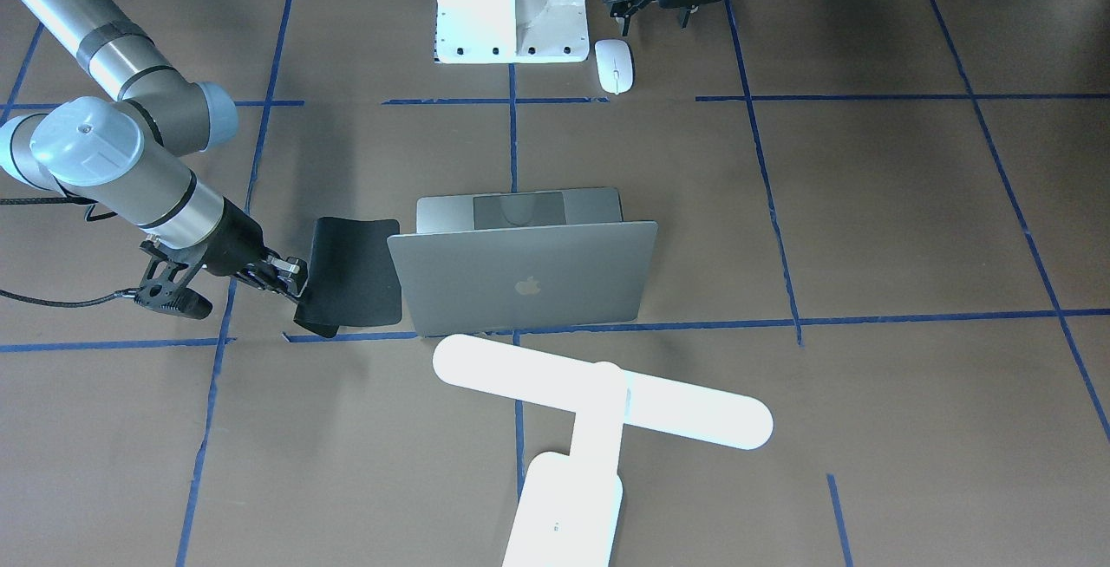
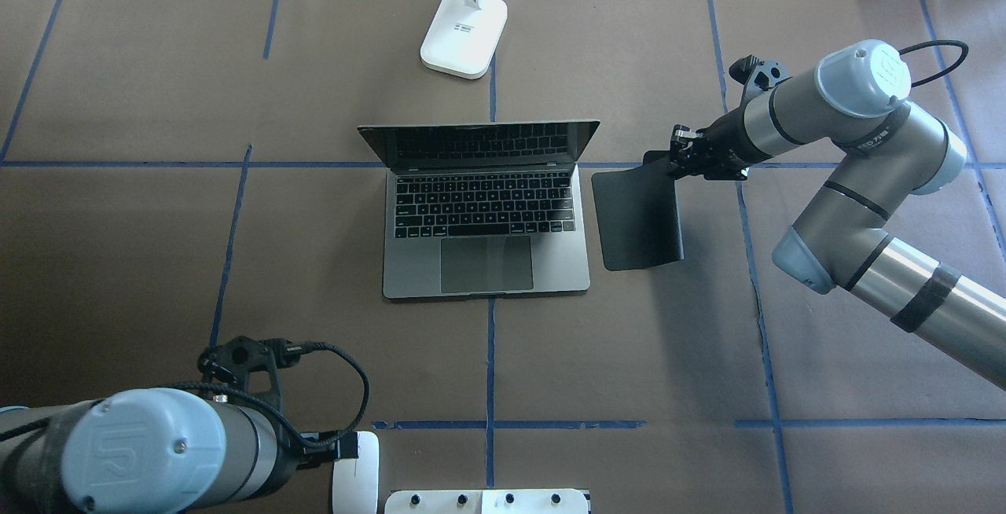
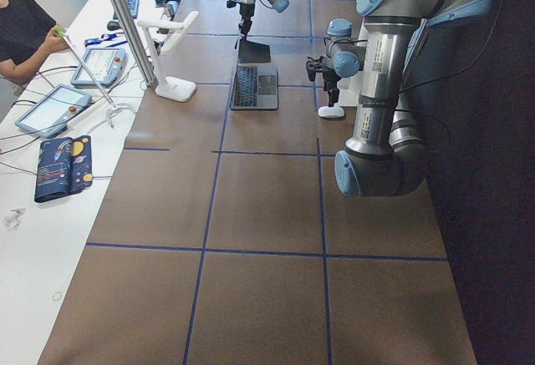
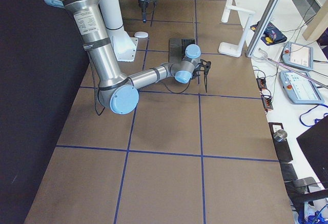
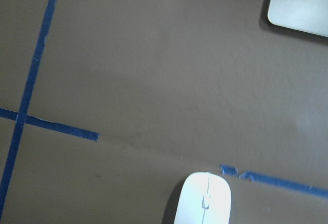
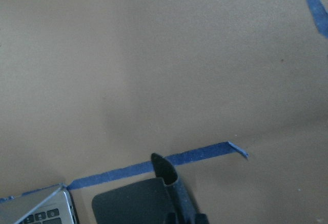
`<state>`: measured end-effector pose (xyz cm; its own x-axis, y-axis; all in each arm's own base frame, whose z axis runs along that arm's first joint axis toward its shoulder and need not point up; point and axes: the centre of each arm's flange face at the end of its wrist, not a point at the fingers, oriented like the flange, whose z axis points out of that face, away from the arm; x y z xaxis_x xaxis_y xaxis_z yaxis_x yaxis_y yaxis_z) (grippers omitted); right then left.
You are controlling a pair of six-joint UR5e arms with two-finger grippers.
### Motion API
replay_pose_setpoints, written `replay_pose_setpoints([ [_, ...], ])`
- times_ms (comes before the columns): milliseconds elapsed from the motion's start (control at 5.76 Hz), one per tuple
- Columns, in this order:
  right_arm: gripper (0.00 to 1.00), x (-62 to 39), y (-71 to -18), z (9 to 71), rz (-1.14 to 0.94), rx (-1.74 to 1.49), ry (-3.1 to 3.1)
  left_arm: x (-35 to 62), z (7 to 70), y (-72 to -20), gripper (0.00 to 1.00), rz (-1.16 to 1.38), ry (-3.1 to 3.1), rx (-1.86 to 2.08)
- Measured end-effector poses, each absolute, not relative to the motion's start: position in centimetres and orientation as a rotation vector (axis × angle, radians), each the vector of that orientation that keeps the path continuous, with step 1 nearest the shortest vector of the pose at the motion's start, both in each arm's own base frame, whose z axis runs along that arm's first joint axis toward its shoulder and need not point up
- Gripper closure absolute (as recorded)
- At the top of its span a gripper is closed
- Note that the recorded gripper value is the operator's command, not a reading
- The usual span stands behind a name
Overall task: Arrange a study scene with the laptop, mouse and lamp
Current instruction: 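Carry the black mouse pad beside the laptop while the left arm reaches the mouse, then release the pad with the right gripper while the left gripper grasps the white mouse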
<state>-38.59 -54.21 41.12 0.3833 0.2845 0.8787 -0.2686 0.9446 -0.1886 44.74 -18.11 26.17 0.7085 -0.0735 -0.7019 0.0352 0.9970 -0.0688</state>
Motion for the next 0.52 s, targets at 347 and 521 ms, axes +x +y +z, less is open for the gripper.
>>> replay_pose_setpoints([
  [347, 0.00, -36.8, -55.2, 40.6, 0.354, -0.028, -1.141, 48.7, 29.2, -17.8, 0.00, 0.025, 0.777, -0.019],
  [521, 0.00, -34.8, -56.0, 40.8, 0.354, -0.044, -1.156, 50.3, 30.2, -17.9, 0.00, 0.032, 0.793, -0.015],
])
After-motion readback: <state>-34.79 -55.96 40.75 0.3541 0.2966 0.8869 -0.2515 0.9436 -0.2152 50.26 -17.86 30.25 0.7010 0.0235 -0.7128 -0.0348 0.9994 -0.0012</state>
